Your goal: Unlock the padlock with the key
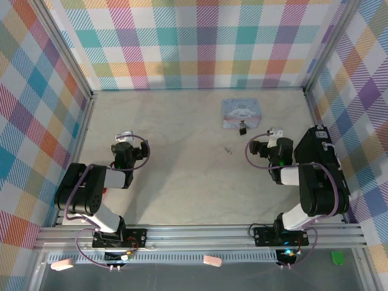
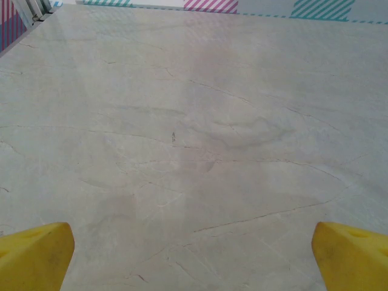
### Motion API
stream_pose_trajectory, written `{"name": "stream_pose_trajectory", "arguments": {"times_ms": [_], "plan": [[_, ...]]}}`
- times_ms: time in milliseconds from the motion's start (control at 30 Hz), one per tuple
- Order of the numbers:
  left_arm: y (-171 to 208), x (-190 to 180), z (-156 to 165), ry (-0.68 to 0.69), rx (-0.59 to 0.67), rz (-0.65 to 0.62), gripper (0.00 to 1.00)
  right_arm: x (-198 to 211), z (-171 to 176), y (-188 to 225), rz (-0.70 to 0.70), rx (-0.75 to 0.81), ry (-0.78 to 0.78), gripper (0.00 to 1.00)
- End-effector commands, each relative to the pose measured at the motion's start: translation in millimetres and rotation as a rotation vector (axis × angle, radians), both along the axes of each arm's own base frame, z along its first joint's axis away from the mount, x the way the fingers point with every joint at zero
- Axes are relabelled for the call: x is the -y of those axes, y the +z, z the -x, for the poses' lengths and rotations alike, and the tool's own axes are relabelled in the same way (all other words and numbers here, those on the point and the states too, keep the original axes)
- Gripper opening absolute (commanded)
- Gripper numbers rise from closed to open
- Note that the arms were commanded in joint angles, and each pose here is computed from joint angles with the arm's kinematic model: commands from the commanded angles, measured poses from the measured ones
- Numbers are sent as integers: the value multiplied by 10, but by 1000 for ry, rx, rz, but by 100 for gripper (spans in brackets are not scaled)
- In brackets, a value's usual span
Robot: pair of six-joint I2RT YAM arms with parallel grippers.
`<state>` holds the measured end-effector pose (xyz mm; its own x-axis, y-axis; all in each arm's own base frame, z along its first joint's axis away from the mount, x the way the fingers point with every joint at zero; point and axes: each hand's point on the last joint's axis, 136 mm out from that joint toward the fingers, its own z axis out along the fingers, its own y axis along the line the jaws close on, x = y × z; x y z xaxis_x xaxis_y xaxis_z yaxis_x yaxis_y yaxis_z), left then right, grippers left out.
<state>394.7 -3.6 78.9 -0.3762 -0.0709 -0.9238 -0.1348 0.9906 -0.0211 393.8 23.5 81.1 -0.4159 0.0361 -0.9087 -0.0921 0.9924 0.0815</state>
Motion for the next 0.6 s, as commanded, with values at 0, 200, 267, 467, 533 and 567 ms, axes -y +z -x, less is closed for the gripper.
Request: {"name": "stream_pose_trajectory", "arguments": {"times_ms": [0,200,267,467,533,567], "plan": [[44,-27,-39,0,13,5,100,-3,-53,112,0,31,7,99],[44,-26,-38,1,13,6,100,-6,-61,117,-2,31,10,99],[42,-27,-37,1,12,7,100,-9,-56,110,-3,29,12,99],[42,-24,-37,0,12,6,100,-4,-56,110,-3,29,10,99],[43,-27,-38,1,12,6,100,-5,-59,115,-3,30,11,99],[43,-27,-38,1,13,7,100,-8,-56,109,-5,28,11,99]]}}
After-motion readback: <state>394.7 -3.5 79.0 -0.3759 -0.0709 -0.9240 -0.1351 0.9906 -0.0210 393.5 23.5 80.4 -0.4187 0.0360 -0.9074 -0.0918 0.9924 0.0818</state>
